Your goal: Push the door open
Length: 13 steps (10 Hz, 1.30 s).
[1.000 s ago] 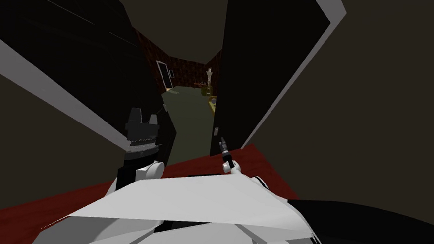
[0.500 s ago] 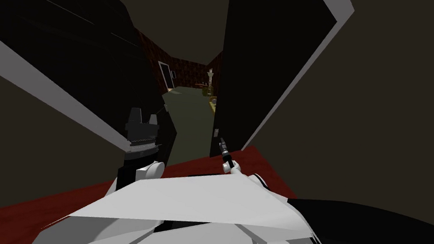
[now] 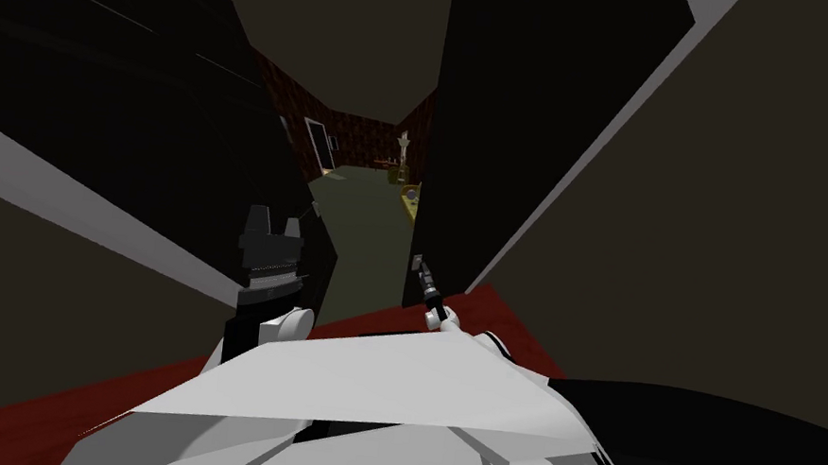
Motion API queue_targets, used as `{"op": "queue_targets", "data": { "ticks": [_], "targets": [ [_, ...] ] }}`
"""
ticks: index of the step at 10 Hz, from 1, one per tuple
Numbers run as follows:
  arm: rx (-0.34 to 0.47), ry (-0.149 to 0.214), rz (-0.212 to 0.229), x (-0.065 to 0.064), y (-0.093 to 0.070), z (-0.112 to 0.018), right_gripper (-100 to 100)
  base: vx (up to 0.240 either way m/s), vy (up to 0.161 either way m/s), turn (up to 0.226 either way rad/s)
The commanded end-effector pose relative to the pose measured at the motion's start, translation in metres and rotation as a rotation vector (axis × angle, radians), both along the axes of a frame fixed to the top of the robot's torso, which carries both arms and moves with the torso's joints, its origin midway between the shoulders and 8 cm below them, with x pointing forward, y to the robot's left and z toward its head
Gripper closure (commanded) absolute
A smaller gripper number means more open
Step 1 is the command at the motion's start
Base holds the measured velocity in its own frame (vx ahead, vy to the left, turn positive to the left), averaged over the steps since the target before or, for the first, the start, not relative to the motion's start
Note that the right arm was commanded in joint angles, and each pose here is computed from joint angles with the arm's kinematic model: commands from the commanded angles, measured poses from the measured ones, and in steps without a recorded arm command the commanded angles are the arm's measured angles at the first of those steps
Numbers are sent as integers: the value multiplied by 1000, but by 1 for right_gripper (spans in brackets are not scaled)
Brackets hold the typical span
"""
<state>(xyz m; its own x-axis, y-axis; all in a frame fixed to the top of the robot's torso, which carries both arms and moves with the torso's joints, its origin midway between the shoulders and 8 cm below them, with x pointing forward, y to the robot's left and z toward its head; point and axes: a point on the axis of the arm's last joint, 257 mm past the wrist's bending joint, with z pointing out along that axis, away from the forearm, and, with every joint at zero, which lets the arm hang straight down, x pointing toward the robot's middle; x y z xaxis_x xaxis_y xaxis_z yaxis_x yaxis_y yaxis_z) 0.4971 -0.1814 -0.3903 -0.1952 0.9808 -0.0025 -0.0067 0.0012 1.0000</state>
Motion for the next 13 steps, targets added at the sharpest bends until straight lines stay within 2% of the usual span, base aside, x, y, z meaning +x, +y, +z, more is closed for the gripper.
{"op": "queue_targets", "data": {
  "ticks": [1,5,6,11,13],
  "targets": [
    [0,0,-5,-1,-1,0,-100,201,29,29],
    [3,0,-10,-2,-1,-1,-100,166,22,17],
    [3,0,-10,-2,-1,-1,100,-18,1,5],
    [3,0,-10,-2,-1,-1,100,-12,-2,1],
    [-1,4,-32,-1,-11,-3,100,116,50,-29]
  ]
}}
